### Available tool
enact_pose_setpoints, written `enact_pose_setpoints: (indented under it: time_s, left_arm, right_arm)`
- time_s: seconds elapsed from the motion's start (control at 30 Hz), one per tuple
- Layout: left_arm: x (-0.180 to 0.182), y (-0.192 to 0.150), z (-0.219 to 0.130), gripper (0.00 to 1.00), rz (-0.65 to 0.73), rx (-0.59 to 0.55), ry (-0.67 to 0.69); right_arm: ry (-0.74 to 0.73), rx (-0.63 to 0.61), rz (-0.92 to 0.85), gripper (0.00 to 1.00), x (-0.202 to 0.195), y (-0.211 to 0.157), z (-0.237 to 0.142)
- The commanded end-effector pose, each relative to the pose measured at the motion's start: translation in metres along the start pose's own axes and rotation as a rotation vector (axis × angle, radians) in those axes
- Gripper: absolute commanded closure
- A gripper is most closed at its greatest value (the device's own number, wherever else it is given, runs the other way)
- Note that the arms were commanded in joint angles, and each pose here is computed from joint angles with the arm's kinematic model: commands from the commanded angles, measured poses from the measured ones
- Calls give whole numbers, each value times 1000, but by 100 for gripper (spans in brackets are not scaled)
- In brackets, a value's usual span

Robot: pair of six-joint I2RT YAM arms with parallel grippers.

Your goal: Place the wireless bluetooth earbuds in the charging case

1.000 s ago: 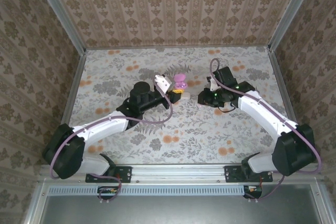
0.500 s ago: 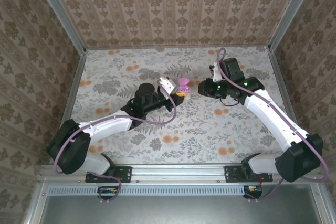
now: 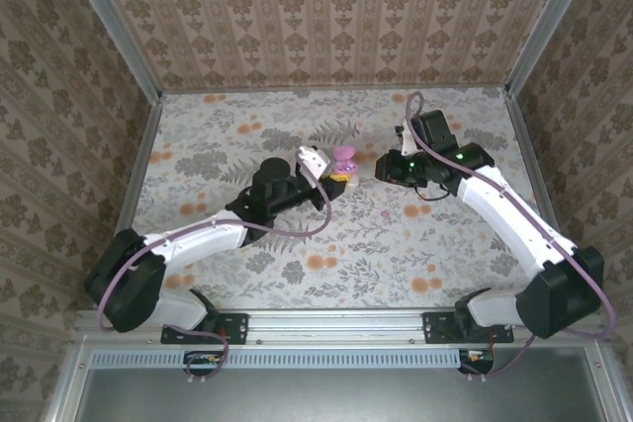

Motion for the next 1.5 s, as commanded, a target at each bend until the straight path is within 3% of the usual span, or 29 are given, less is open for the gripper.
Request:
enact_pose_setpoints:
  time_s: [0.0, 0.13, 0.37, 0.63, 1.07, 1.37, 1.47]
  left_arm:
    - [8, 12, -17, 70, 43, -20, 59]
    - [11, 12, -27, 70, 45, -22, 85]
    - [11, 12, -31, 70, 42, -24, 89]
    - [10, 17, -34, 70, 39, -34, 83]
    - [9, 20, -37, 70, 43, -38, 82]
    - [10, 22, -38, 70, 52, -41, 82]
    - [10, 23, -41, 70, 51, -45, 92]
  right_arm:
    - [-210, 102, 33, 72, -55, -17, 35]
    - [-259, 221, 28, 69, -79, -37, 69]
    - [-203, 301, -62, 64, -78, -38, 99]
    - [-213, 357, -25, 62, -86, -37, 135]
    - [-332, 402, -11, 62, -116, -50, 126]
    - [-254, 431, -4, 63, -102, -58, 124]
    - [-318, 412, -24, 62, -106, -54, 119]
Point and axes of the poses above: each hand's point on the last joint's axis, 136 mm out from that joint toward the fingers, its own z axis out along the fingers, its own x axis along the line the jaws close on, y = z × x, the point moved 1 cm from there along -z, back along the fingers, and after that the axes turned 9 degrees about z, right-handed, at the moved point
